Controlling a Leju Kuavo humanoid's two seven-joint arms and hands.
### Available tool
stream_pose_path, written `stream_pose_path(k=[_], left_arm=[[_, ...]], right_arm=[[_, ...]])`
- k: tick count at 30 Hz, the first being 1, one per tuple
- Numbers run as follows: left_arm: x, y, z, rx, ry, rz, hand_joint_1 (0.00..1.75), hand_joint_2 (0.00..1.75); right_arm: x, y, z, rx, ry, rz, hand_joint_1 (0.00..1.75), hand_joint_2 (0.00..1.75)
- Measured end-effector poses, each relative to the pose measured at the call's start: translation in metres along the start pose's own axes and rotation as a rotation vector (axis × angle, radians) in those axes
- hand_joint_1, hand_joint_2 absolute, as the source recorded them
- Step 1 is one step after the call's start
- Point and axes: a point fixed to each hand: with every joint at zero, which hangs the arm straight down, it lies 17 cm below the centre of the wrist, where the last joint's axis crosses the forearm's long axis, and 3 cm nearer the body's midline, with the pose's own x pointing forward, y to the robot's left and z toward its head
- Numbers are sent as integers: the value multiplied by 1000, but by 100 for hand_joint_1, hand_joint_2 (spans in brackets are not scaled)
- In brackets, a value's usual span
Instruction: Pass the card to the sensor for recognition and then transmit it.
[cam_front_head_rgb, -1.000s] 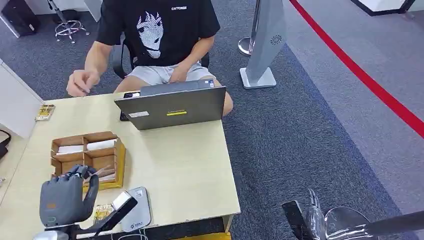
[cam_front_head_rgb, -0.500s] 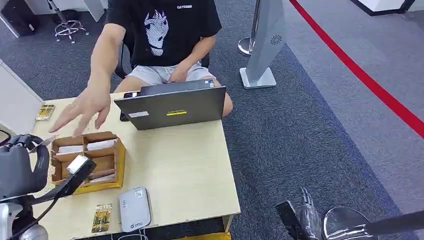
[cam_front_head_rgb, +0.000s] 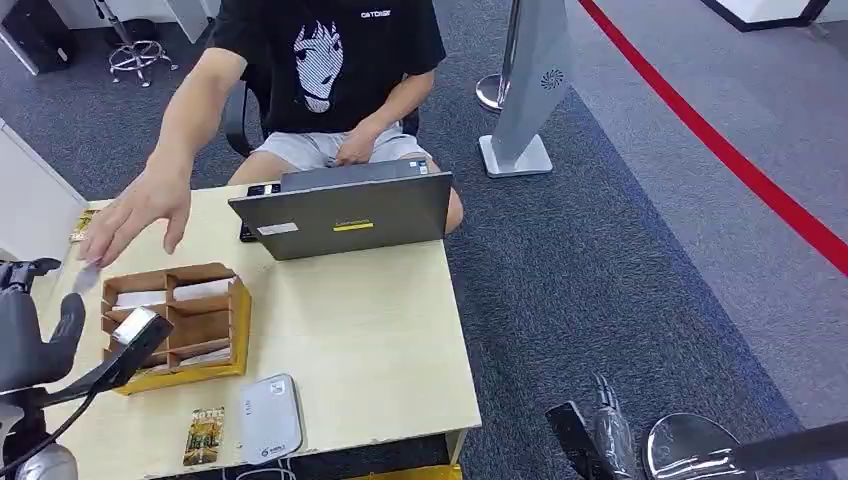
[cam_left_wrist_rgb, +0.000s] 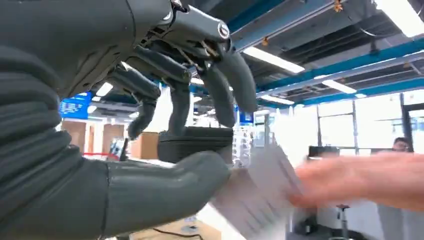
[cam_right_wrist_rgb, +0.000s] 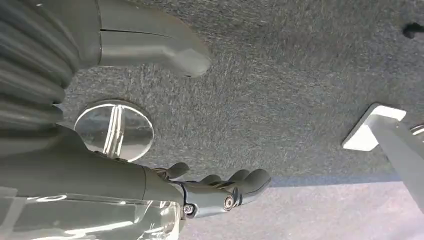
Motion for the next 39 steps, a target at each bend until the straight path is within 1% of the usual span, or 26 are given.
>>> stream_pose_path(k=[8,12,14,17,21,24,28,31,33,39], left_arm=[[9,7,12,11,-40,51,0,175],[12,10,31,-3,-56,68,0,175],[16,9,46,-25,-68,74,0,175],[26,-6,78,-104,-105,51,0,175],[29,-40,130,-277,-153,22,0,175],[19,-55,164,-372,-150,-20,0,175],[6,-66,189,-447,-140,-112,0,175],[0,-69,196,-458,-140,-161,0,175],[-4,-68,192,-440,-127,-163,0,175],[-42,-69,180,-402,-8,-198,0,175]], right_arm=[[-1,-2,0,-12,3,-1,0,175],[-4,-7,0,-34,18,-7,0,175],[-8,-12,1,-55,30,-10,0,175],[-10,-18,1,-80,40,-15,0,175],[-13,-25,2,-107,48,-16,0,175],[-17,-29,4,-125,54,-14,0,175],[-19,-31,5,-134,60,-19,0,175],[-20,-31,5,-134,61,-17,0,175],[-20,-31,5,-133,66,-17,0,175],[-20,-31,4,-131,72,-18,0,175]])
